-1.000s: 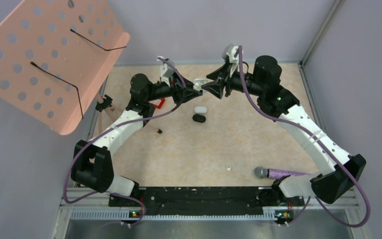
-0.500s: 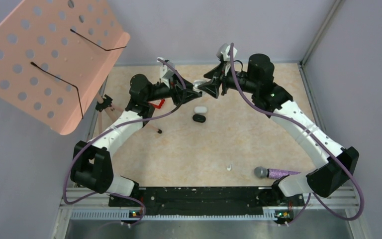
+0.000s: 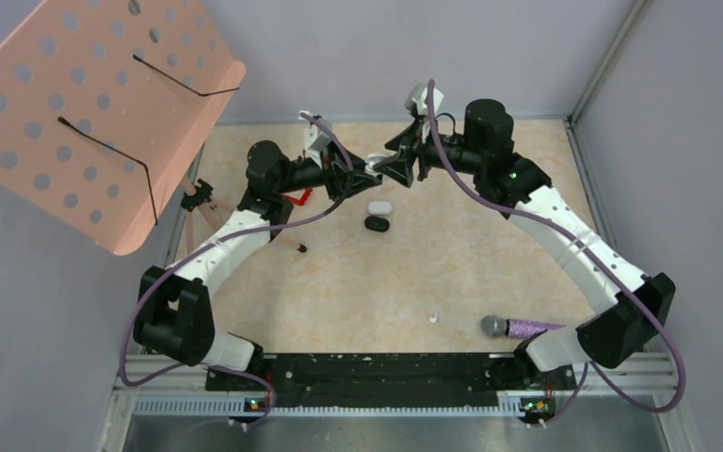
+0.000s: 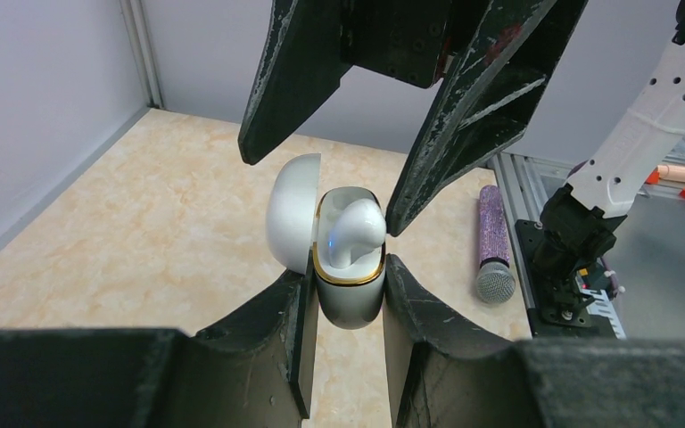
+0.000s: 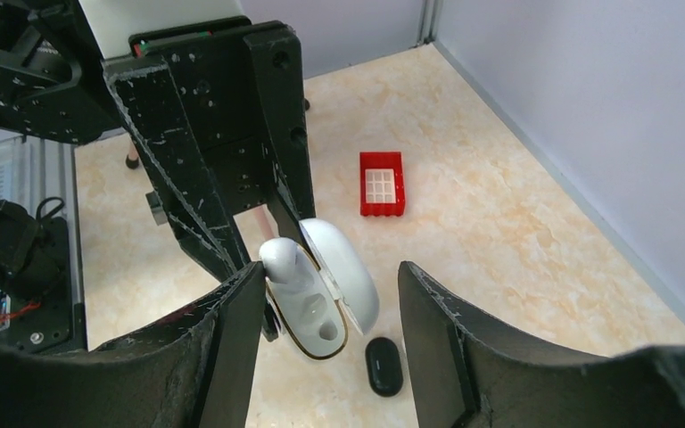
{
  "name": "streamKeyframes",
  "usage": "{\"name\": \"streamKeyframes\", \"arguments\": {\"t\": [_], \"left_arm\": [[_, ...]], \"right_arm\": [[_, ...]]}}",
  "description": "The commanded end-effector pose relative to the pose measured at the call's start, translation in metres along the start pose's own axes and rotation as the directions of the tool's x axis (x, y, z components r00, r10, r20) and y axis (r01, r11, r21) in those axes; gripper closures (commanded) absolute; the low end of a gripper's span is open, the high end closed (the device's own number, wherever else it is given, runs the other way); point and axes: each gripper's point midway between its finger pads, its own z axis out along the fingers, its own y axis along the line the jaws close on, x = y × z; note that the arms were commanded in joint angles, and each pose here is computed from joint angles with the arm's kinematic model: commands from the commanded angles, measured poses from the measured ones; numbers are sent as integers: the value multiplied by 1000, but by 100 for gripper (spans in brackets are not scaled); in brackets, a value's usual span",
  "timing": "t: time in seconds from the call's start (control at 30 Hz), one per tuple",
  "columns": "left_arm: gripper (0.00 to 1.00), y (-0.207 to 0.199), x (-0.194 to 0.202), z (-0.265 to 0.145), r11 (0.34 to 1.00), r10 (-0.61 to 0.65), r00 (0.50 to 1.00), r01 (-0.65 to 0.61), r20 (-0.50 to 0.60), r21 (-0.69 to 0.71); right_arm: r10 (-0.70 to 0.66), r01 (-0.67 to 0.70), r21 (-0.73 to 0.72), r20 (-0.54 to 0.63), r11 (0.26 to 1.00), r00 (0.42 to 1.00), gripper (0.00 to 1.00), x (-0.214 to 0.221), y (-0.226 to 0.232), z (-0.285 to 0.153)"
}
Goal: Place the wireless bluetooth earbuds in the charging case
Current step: Place the earbud in the charging case, then adjust the earbud at the center of the board.
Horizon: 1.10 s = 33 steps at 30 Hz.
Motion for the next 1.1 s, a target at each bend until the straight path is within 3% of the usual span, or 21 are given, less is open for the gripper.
{"name": "streamKeyframes", "arguments": {"t": [0.0, 0.2, 0.5, 0.7, 0.87, 0.93, 1.07], "left_arm": [[100, -15, -20, -2, 996, 88, 995, -89, 36, 28], [100, -14, -19, -2, 996, 80, 996, -81, 39, 27], [100, -1, -10, -2, 999, 44, 999, -44, 15, -30], [100, 32, -2, -15, 980, -70, 997, 77, 45, -184], [100, 44, 4, -26, 959, -120, 992, 127, 42, -253], [100, 48, 6, -31, 950, -135, 990, 140, 37, -278], [100, 57, 7, -41, 926, -150, 988, 155, 41, -345]], "right_arm": [[-85, 85, 21, -10, 996, 996, 44, -13, 4, -13], [-64, 67, 72, -43, 995, 997, 43, -7, -3, -23], [-142, 142, 2, 9, 990, 990, 41, -35, 27, -62], [-80, 83, 2, -248, 997, 966, 52, 66, 42, -99], [-156, 122, -104, -442, 987, 884, 66, 168, 58, -121], [-118, 68, -114, -521, 991, 845, 72, 198, 60, -125], [14, -113, -119, -625, 986, 781, 73, 232, 78, -125]]}}
